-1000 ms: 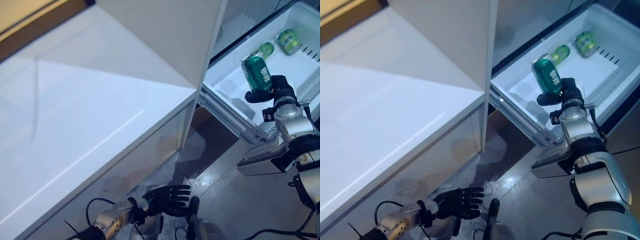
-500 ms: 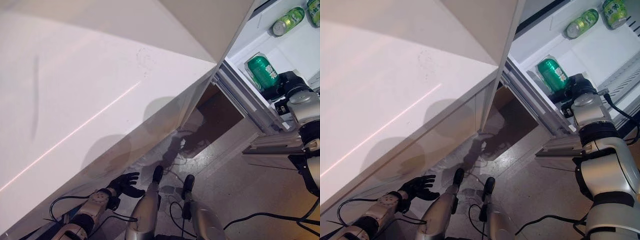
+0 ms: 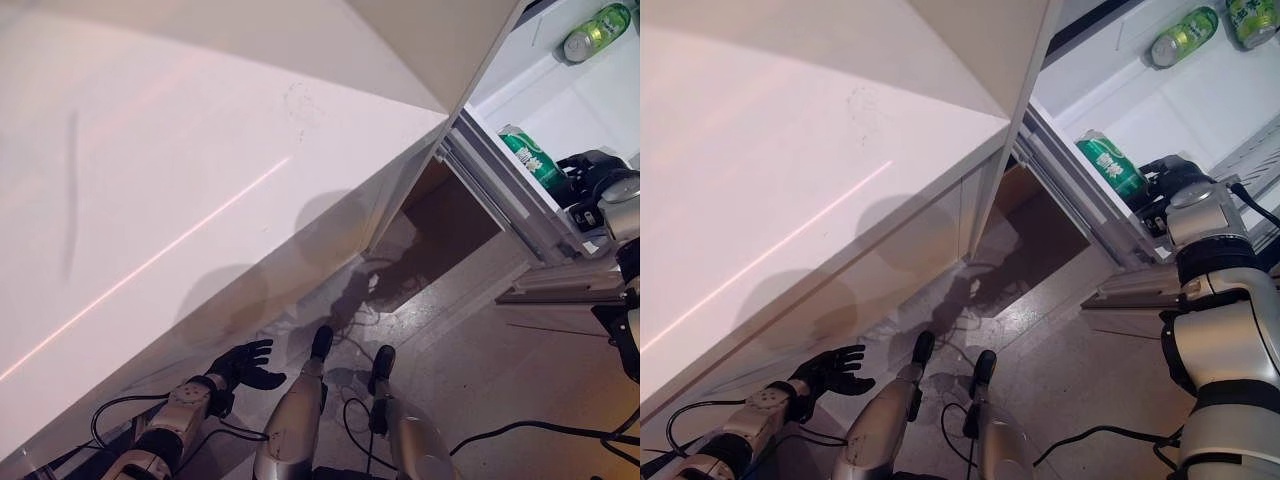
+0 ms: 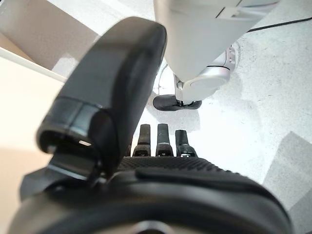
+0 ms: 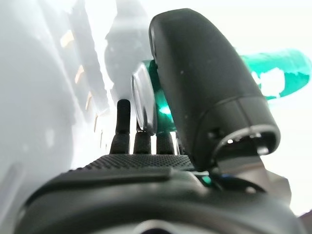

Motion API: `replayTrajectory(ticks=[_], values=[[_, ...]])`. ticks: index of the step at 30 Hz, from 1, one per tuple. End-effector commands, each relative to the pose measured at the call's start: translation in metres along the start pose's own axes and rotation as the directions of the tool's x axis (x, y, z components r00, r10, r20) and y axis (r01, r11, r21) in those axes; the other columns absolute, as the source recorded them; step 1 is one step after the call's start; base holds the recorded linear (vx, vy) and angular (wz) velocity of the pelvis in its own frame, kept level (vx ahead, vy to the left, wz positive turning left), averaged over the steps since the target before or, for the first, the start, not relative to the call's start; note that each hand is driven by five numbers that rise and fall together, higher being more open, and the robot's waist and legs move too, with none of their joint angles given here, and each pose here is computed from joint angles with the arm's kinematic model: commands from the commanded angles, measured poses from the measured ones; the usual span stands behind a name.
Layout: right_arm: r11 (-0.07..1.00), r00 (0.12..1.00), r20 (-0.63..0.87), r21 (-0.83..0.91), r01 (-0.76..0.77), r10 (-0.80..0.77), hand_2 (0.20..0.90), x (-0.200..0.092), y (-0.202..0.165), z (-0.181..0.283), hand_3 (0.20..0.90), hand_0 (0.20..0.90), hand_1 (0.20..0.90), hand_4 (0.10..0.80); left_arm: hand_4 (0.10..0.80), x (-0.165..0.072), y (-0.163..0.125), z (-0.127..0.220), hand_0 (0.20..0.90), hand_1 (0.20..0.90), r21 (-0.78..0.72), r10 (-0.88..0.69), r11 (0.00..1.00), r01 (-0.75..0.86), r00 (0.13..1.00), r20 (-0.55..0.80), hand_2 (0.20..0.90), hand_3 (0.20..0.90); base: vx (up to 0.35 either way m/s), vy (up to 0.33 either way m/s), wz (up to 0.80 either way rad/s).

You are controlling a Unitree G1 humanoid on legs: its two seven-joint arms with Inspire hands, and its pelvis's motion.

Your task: Put drinks into fridge and close the fridge

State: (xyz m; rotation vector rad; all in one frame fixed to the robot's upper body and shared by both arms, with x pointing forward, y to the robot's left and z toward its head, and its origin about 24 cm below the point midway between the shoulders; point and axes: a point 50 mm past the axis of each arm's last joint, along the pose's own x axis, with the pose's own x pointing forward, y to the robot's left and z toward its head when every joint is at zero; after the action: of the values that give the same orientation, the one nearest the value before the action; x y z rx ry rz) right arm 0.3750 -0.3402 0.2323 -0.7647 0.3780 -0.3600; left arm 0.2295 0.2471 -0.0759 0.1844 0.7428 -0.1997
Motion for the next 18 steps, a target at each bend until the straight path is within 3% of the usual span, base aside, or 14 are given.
replayTrajectory(ticks=[1, 8, 12, 17, 18], values=[[0.981, 0.949, 0.252, 0.089, 0.172, -0.19, 0.9, -0.024, -0.052, 0.04, 0.9, 0.9, 0.9, 0.8, 0.8, -0.015, -0.004, -0.032, 0.9, 0.9, -0.032, -0.022, 0.999, 0.021, 0.999, -0.042, 0.9, 0.9, 0.009, 0.007, -0.03], [0.886, 0.766, 0.504, 0.425, 0.184, -0.4, 0.9, -0.063, -0.076, 0.047, 0.9, 0.9, 0.9, 0.8, 0.8, -0.023, -0.003, -0.057, 0.9, 0.9, -0.042, 0.025, 0.999, -0.029, 0.994, -0.104, 0.9, 0.9, 0.029, -0.002, -0.03], [0.796, 0.691, 0.516, 0.587, 0.145, -0.506, 0.9, -0.079, -0.076, 0.025, 0.9, 0.9, 0.9, 0.8, 0.8, -0.027, -0.008, -0.075, 0.9, 0.9, -0.048, 0.038, 0.998, -0.046, 0.987, -0.156, 0.9, 0.9, 0.071, 0.022, -0.16], [0.73, 0.697, 0.456, 0.669, 0.142, -0.553, 0.9, -0.078, -0.054, -0.002, 0.9, 0.9, 0.9, 0.8, 0.8, -0.026, -0.014, -0.084, 0.9, 0.9, -0.042, 0.043, 0.998, -0.053, 0.978, -0.204, 0.9, 0.9, 0.066, -0.001, -0.19], [0.688, 0.731, 0.419, 0.72, 0.093, -0.538, 0.9, -0.074, -0.039, -0.013, 0.9, 0.9, 0.9, 0.8, 0.8, -0.026, -0.018, -0.088, 0.9, 0.9, -0.032, 0.038, 0.998, -0.047, 0.974, -0.224, 0.9, 0.9, 0.13, -0.008, -0.16]])
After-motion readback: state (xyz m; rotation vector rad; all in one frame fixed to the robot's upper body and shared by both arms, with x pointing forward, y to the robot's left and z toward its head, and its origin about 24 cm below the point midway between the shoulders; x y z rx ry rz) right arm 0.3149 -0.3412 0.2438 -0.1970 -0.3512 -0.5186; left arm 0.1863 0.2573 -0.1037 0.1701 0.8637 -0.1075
